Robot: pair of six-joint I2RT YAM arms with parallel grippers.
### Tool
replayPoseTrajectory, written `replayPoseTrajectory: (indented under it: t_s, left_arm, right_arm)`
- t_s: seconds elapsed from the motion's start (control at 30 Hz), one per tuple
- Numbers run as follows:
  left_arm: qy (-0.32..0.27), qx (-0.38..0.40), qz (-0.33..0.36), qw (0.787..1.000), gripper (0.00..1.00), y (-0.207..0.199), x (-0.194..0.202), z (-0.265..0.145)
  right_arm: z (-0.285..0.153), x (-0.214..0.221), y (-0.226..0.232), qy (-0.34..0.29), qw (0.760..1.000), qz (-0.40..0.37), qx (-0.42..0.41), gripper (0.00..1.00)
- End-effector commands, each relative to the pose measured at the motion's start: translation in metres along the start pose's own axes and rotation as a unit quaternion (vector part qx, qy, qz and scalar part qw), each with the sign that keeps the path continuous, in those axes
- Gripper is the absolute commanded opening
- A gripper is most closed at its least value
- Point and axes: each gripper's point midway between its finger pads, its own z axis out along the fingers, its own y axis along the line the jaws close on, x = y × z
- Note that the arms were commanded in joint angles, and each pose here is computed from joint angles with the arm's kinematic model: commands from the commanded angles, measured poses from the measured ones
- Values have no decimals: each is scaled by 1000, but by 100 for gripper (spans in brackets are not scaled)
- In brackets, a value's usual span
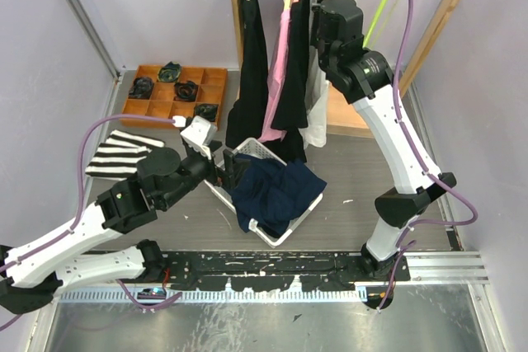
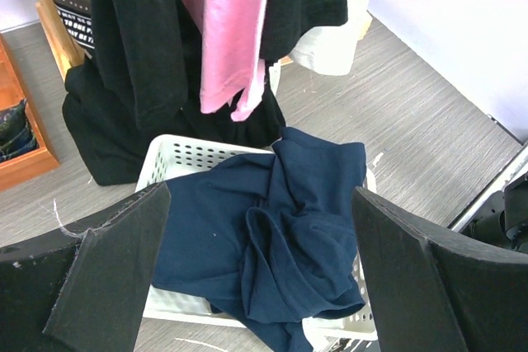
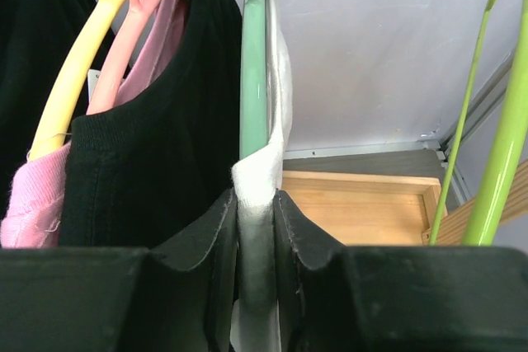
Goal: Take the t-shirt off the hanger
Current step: Pick up the hanger from the clothesline.
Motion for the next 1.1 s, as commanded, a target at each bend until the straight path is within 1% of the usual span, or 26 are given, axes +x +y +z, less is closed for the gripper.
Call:
replayPoseTrajectory:
  t_s: [0.0,0.07,0.13,0.2,0.43,0.67,0.9,1.07]
  left_arm:
    - [-39,8,-8,999,98,-5,-30,-2]
    - [-40,9,-9,999,98,-6,-30,-1]
    - [-42,11,-9,999,98,-7,-32,-1]
    - [-44,14,-9,999,98,-8,-35,0]
    - [-59,24,-4,998,98,-15,-51,3]
    - [-72,34,2,997,98,-22,-66,7]
    - [-83,34,9,996,98,-24,-76,9]
    - [-95,35,12,995,98,-25,-86,9]
  right_arm:
    - [-7,-33,-12,-39,999,18,5,13]
    - [-10,-40,-15,-46,999,19,4,7]
    - [-12,-47,-17,-54,998,18,4,3]
    - [-14,-54,-19,-64,998,16,2,1]
    - [-31,-88,-24,-115,993,27,-17,1]
    - [-47,-109,-31,-151,988,34,-28,1]
    - [-63,-114,-39,-160,986,38,-36,1]
    - [-70,-101,-43,-149,987,34,-40,1]
